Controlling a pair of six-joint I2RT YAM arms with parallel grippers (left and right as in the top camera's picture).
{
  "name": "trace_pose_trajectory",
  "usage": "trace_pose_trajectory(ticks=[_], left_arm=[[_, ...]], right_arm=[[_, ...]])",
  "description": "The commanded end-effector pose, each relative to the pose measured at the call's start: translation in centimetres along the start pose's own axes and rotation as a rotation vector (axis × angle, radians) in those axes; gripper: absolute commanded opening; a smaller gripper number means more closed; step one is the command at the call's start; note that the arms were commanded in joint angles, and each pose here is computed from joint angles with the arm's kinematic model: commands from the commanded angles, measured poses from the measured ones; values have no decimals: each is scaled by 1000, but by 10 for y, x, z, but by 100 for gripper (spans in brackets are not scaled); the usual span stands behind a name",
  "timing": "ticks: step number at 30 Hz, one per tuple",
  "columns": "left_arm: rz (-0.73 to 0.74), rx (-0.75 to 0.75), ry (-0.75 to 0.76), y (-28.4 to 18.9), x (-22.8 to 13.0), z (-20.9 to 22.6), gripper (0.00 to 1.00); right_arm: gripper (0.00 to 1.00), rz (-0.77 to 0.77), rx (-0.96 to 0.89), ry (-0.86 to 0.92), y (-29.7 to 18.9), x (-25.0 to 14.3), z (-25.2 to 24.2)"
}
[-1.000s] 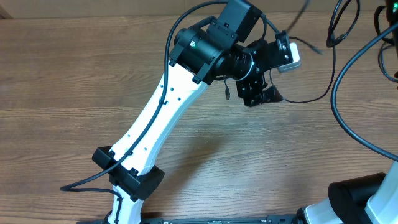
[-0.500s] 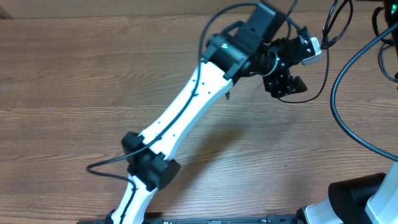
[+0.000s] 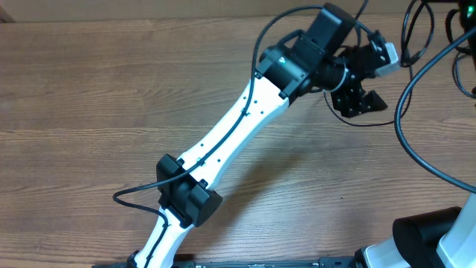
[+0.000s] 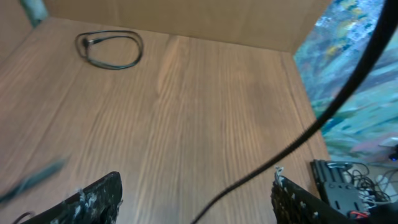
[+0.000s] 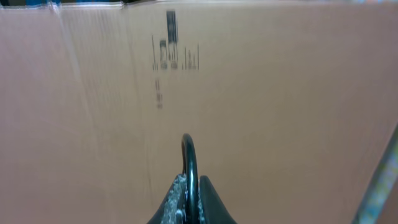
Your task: Untangle cables
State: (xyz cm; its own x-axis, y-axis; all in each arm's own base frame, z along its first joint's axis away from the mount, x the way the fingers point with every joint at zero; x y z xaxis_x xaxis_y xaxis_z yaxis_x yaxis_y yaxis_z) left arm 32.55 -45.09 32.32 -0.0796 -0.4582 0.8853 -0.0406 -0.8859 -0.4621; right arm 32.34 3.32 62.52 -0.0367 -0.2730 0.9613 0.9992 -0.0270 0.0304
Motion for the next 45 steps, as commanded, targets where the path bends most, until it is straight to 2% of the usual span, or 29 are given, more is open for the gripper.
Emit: trace_pose_trajectory(ticks=[1,7,12,19,27,31,33,41,45], left_arm=[[-21,-36,10,6,11,-14,77],[-14,-41,-23,6,9,-15,79],[-24,-34,-13,6,12,-14,80],[-25,-34,-12,6,12,-14,81],[-36,-26,-1,5,14,-12,82],[-53,-9,18,5,19,-9,79],[-79,22,25,5,25,-3,4],[-166,102,-17,1,46,12,4],[-74,167,-82,-3,28,19,4]], right_arm=[[4,-88,-35,12,-6,20,-9],[4,-180,-82,16,-6,43,-32],[4,-160,-26,17,-5,40,-25],[4,-248,7,57,-11,59,-20],[4,-263,96,97,-15,64,-9],[4,-257,141,95,-19,65,-3],[4,-260,152,94,-23,67,-1],[4,-216,136,90,-21,58,-4],[4,-207,67,85,-20,54,-13]])
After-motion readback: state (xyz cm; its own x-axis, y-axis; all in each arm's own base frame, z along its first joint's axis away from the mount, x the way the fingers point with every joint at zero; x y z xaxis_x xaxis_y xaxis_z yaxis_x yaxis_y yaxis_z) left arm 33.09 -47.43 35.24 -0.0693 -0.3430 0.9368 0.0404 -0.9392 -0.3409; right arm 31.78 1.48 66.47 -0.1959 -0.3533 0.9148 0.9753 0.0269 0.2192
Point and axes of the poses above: each gripper's point midway between its finger pads, its own y axis out along the fingers, its own z axis along the line the jaws close on, x = y × z, the point moved 4 cm from there along -y, back along the fingers, and after that the axes turned 13 degrees about y, right-handed, at the moved point
